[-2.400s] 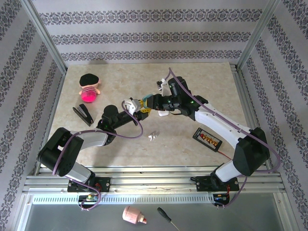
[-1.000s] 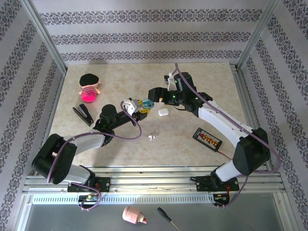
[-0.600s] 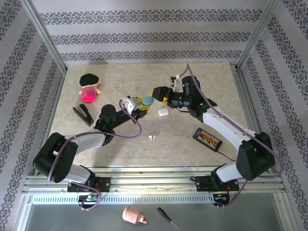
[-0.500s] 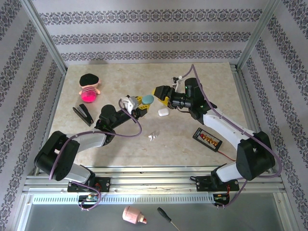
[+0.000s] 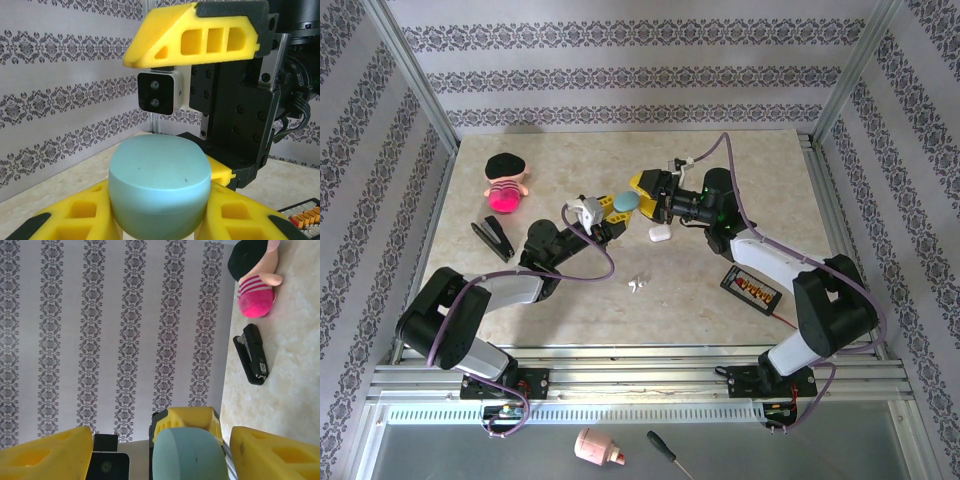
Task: Insert wireless bluetooth earbuds into charging case
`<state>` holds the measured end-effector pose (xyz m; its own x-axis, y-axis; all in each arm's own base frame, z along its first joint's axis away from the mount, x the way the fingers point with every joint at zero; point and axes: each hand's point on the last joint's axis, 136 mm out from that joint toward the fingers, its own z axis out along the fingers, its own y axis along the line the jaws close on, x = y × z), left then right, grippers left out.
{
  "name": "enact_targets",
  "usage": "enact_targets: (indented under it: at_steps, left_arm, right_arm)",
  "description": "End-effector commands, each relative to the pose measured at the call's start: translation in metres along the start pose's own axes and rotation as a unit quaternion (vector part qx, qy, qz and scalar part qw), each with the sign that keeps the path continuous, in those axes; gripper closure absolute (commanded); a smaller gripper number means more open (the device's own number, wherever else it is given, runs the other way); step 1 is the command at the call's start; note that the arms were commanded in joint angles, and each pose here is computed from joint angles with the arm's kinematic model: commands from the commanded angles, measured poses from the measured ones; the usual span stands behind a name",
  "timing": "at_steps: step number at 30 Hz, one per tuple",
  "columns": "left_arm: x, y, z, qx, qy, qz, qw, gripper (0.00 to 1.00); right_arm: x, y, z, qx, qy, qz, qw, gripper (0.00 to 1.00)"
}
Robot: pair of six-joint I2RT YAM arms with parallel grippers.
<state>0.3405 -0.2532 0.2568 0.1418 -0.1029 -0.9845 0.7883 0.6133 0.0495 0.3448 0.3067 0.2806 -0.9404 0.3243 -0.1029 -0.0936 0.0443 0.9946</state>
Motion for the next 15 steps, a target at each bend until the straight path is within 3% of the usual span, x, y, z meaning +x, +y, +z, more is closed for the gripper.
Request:
enact_targets:
  at_steps: [1,9,13,15]
  left_arm:
    - [-0.023,0.003,0.003,-0.003,-0.041,0.011,0.999,0.82]
    - [-0.022,0.004,0.003,-0.005,-0.038,0.015,0.999,0.82]
    - [-0.021,0.004,0.003,-0.006,-0.036,0.016,0.999,0.82]
    - [-0.017,0.003,0.002,-0.005,-0.03,0.017,0.999,0.76]
  right_arm:
    - [0.01,0.018,0.004,-0.035,0.02,-0.01,0.999,0.33]
    - [0.013,0.018,0.003,-0.028,0.022,-0.015,0.999,0.64]
    - [0.012,0.012,0.003,-0.017,0.021,-0.022,0.999,0.7]
    - [0.011,0.009,0.003,-0.007,0.019,-0.03,0.999,0.71]
